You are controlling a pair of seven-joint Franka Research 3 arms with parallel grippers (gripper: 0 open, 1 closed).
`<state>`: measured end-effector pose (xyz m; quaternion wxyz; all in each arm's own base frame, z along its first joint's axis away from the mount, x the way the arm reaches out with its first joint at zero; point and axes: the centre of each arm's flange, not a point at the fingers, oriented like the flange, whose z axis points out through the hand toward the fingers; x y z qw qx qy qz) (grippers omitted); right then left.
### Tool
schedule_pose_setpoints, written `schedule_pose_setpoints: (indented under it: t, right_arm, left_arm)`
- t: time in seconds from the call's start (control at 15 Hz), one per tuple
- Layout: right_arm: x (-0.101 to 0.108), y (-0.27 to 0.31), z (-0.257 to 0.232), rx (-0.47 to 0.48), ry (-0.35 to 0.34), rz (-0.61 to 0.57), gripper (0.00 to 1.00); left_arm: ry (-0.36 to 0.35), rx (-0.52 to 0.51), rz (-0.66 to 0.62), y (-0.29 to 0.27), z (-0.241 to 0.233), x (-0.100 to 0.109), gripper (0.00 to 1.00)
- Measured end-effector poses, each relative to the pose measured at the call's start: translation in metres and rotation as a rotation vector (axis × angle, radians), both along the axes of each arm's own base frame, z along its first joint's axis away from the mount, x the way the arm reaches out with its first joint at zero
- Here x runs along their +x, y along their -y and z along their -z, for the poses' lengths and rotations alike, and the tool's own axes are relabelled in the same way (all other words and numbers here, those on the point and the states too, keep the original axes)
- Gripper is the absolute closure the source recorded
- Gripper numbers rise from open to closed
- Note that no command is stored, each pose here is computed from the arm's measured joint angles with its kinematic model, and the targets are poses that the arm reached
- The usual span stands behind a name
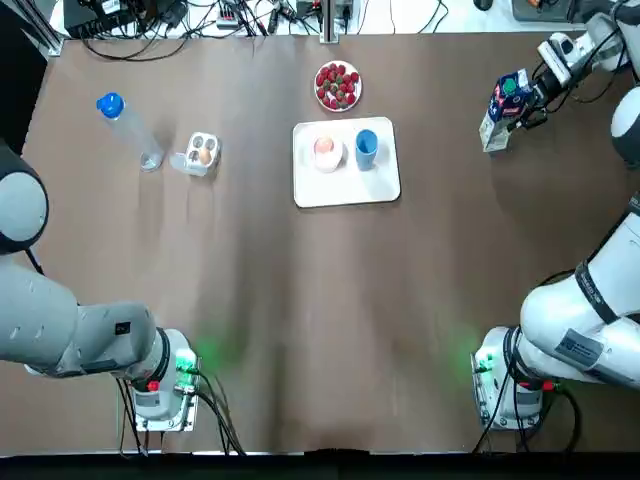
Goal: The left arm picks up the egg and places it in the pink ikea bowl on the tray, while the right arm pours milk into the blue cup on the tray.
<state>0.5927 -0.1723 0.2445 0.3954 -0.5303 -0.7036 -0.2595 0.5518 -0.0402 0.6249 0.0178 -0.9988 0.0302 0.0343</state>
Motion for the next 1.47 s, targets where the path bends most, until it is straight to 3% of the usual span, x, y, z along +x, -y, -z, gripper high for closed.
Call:
schedule_pose_setpoints:
  t: [0.6, 1.47]
  right_arm:
    - [-0.006, 0.023, 0.065, 0.065, -0.042, 0.047, 0.52]
    - [0.000, 0.038, 0.088, 0.076, 0.001, 0.041, 0.48]
  left_arm:
    - [0.002, 0.000, -0.001, -0.001, 0.000, 0.000, 0.00]
    - [-0.007, 0.000, -0.016, -0.006, 0.005, 0.003, 0.00]
